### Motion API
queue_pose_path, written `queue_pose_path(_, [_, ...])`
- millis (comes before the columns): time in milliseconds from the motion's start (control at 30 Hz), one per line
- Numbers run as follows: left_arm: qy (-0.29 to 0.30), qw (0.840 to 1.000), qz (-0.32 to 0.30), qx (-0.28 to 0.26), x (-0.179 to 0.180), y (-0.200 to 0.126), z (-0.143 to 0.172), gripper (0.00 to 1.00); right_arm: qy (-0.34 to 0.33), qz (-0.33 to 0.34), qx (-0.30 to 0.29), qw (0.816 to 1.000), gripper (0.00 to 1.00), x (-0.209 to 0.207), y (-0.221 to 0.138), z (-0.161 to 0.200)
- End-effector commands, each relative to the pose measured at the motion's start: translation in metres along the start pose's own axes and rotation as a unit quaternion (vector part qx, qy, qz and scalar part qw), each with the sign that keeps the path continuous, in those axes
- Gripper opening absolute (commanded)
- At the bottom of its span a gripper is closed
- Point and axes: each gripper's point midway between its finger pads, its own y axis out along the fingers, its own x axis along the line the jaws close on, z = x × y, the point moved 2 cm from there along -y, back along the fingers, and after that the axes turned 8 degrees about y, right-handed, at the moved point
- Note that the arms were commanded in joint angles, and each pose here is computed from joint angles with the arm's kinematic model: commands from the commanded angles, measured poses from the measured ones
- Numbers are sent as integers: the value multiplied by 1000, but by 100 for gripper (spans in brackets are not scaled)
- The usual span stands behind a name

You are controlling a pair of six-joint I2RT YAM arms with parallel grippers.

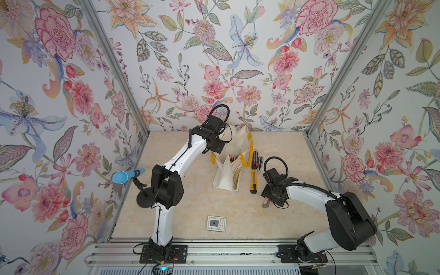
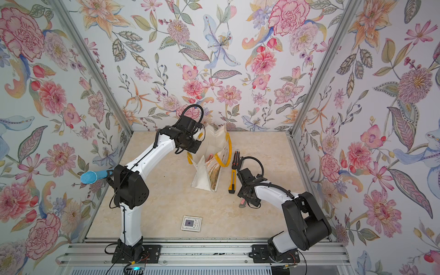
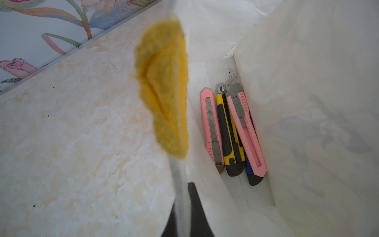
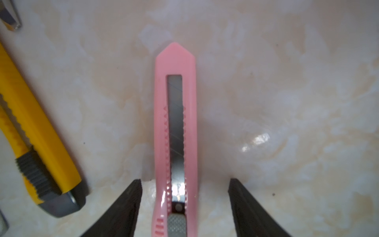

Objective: Place the art knife into the pouch
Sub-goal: Pick up the utility knife at the center of the board.

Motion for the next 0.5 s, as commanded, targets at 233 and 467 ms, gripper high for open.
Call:
queue_pose_path(233, [8,1000,0,3,-3,-11,4,0,6,27,26,999,36,-7,22,13])
queue_pose_path(467, [9,1000,-4,2,-2,-11,3,0,0,20,16,1000,24,4,20,2])
